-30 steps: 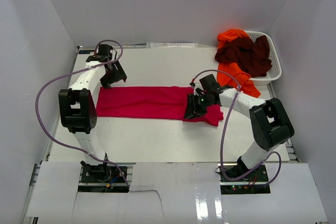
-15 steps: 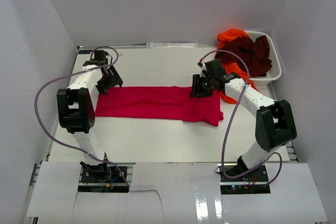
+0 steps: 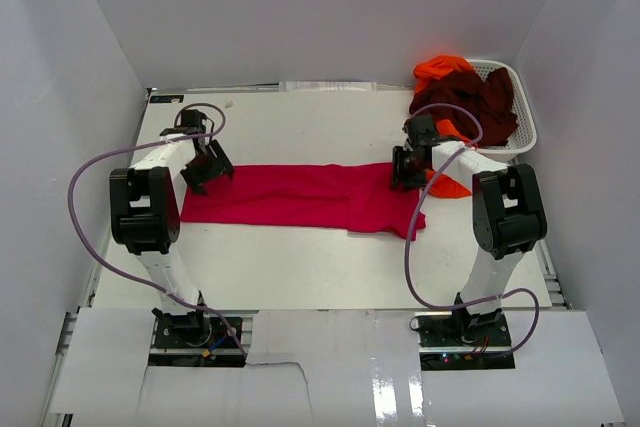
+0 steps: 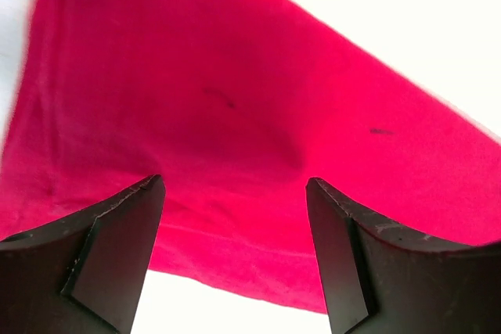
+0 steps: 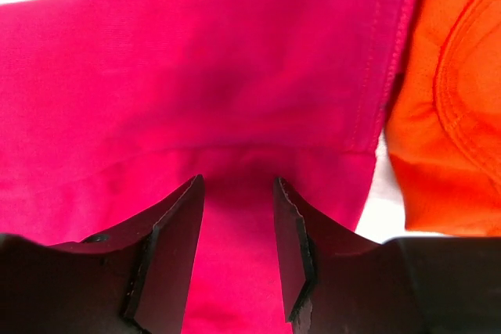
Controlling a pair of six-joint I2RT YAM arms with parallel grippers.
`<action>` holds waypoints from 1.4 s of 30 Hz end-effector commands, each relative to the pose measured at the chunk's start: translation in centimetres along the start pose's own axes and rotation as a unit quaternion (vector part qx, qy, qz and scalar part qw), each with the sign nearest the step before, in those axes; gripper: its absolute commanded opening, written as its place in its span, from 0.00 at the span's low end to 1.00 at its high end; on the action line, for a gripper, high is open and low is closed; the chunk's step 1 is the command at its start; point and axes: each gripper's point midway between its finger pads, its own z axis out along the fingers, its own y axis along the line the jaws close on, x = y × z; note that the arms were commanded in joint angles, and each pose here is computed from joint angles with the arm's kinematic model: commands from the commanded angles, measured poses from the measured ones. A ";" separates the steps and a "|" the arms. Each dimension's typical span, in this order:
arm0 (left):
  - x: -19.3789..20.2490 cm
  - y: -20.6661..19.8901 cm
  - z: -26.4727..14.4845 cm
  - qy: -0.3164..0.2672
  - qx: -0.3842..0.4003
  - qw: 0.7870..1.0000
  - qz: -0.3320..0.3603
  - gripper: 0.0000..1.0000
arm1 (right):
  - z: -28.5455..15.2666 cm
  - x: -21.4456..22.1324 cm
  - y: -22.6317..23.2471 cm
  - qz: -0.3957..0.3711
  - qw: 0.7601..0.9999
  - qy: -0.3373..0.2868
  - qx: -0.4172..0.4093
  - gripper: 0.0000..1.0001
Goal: Fold and stack the t-shirts
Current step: Rotate the tshirt 90 degrees
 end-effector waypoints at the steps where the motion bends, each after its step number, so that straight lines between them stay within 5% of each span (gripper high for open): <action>1: -1.5 1.4 0.1 -0.019 -0.010 1.000 -0.020 0.84 | 0.9 0.6 -1.1 0.008 1.000 0.019 0.022 0.47; 9: -1.2 4.6 1.4 -0.006 -0.050 0.998 -0.036 0.84 | 2.4 4.3 -3.1 0.022 0.997 0.068 0.040 0.46; 14: -0.5 5.6 2.3 0.010 -0.063 0.997 -0.043 0.84 | 3.0 2.7 -4.8 0.037 0.996 0.060 0.054 0.45; 27: 4.7 8.3 2.1 0.054 -0.098 0.993 -0.040 0.83 | 6.3 -4.1 -3.3 0.034 0.999 0.035 0.013 0.46; 36: 7.7 6.9 -0.1 0.093 -0.045 0.993 -0.062 0.83 | 10.1 -13.3 -2.3 0.050 0.998 -0.016 -0.041 0.48; 42: 12.7 4.3 -0.5 0.184 0.034 0.977 -0.099 0.83 | 11.2 -18.6 -1.6 0.070 0.991 -0.062 -0.097 0.49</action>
